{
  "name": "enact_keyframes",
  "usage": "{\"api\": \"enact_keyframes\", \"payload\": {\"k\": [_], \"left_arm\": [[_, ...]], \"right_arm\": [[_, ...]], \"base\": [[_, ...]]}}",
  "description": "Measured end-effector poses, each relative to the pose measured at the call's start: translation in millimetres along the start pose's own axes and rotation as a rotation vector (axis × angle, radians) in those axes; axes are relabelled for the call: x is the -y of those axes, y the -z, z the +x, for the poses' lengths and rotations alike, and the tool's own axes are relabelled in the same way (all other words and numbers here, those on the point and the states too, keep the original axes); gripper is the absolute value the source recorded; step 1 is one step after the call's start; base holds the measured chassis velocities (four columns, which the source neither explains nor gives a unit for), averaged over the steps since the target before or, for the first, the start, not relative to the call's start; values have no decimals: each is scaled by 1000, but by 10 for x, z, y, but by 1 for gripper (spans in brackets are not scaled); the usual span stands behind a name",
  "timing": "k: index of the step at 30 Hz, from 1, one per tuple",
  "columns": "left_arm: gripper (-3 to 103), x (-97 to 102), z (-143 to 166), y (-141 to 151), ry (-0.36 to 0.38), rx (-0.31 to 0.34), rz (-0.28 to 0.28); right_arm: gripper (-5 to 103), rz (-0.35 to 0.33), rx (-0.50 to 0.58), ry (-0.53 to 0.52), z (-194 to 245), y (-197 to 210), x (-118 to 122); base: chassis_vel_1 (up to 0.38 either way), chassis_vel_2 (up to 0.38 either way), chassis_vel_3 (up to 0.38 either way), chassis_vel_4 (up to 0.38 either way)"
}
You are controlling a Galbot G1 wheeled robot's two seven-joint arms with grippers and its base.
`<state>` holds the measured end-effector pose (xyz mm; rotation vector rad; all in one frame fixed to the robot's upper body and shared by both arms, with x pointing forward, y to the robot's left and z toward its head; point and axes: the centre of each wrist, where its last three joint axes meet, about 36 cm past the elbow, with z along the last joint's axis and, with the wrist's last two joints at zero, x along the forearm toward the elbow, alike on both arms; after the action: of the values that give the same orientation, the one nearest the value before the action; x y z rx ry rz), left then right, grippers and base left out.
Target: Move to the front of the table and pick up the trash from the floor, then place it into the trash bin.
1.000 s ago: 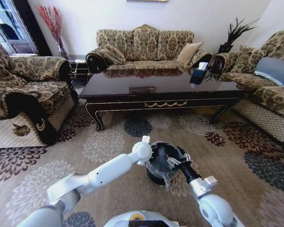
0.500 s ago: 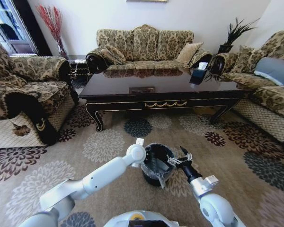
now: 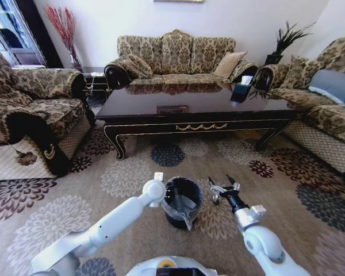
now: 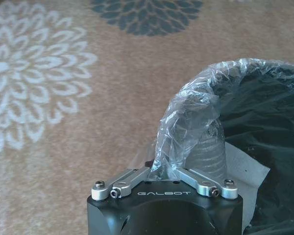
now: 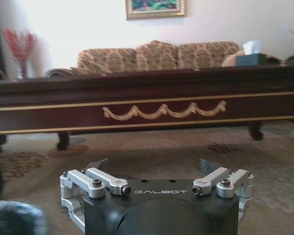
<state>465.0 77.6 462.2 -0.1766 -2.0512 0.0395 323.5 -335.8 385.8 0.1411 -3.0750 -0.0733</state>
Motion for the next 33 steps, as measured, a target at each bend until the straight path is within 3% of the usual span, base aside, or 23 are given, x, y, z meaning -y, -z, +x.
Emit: {"api": "enact_keyframes", "payload": {"k": [4,14,18,25,33], "left_arm": [[0,-255,-4,-96,17,-16,53],[0,-562,65,-167,38,-11,98],[0,-617,103,-176,41,-6,104],[0,-688,137,-269,48,-15,106],[0,-757,165,-292,53,-15,121]], "right_arm": [[100,-1,-33,-72,-224,-180,273],[100,1,-142,-131,-415,-657,484],[100,-14,-188,-160,-464,-887,543],[100,-133,-218,-235,-774,-1156,544],[100,-156,-264,-267,-896,-1377,500]], "base": [[0,0,0,0],[0,0,0,0],[0,0,0,0],[0,0,0,0],[0,0,0,0]]}}
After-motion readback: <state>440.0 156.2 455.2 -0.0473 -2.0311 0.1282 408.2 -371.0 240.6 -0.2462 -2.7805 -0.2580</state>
